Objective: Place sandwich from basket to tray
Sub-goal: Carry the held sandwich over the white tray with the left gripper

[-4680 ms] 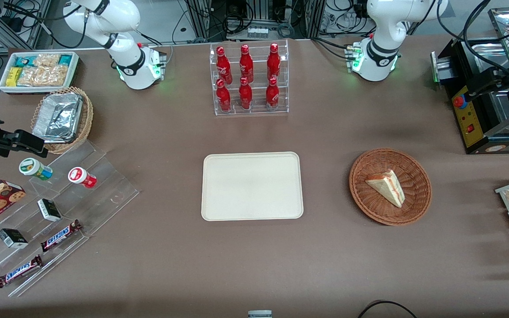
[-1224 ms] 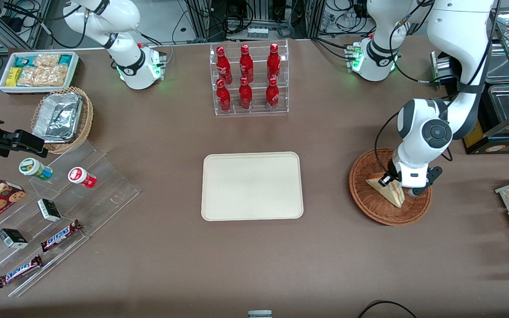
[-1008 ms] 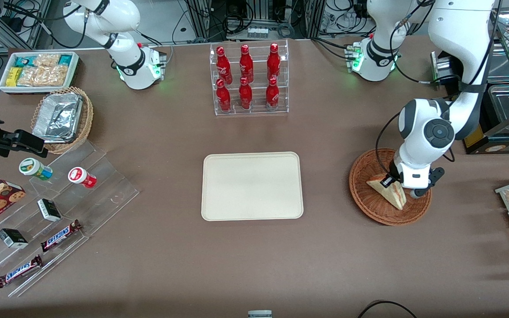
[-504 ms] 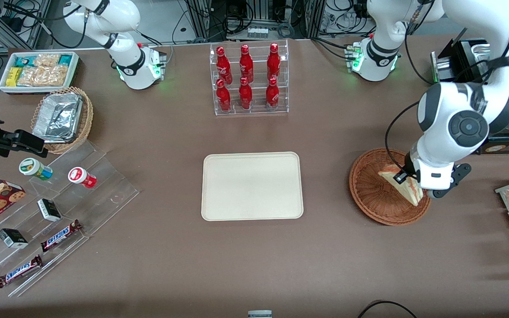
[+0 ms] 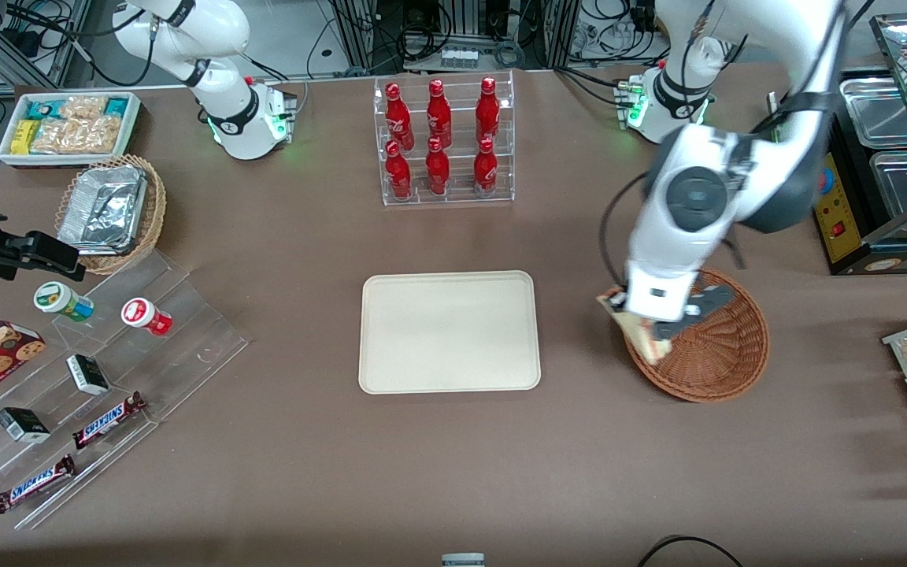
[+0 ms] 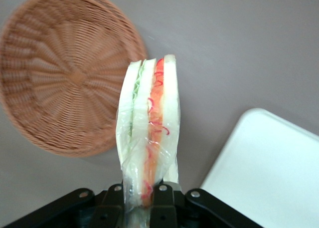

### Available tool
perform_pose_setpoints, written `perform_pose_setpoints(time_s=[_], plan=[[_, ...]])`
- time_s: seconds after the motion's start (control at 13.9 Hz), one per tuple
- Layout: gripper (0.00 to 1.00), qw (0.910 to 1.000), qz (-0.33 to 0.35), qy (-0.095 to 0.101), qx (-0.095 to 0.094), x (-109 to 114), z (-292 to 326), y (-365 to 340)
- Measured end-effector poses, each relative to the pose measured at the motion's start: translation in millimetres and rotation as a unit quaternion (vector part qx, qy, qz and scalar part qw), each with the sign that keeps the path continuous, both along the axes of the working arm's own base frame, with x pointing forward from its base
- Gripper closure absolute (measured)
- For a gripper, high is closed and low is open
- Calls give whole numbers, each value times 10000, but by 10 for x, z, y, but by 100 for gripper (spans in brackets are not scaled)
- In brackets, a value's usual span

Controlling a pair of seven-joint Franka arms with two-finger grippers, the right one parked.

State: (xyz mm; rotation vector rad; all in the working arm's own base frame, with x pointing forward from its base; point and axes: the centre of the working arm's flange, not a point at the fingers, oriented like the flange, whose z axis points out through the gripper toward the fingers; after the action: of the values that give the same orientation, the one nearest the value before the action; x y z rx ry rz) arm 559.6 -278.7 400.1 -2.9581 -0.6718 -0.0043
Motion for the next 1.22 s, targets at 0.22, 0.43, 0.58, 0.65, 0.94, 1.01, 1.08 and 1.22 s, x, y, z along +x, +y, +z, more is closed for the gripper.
perform_pose_setpoints(time_s=[0.22,0.43,0.58,0.65,0.94,1.01,1.08,1.22], plan=[[84,9986,-522,-1,-14,-74,-239,-783],[84,9961,-874,35,-130,-155,-502,-1456],[84,9937,-1103,-26,-183,-216,-685,-1826],[84,9923,-1218,-79,-221,-262,-786,-1991],[84,9860,-1608,-259,-366,-517,-1145,-2452],[84,9849,-1682,-230,-338,-581,-1234,-2515],[84,9837,-1758,-211,-302,-642,-1318,-2573],[84,9816,-1888,-193,-212,-732,-1454,-2654]])
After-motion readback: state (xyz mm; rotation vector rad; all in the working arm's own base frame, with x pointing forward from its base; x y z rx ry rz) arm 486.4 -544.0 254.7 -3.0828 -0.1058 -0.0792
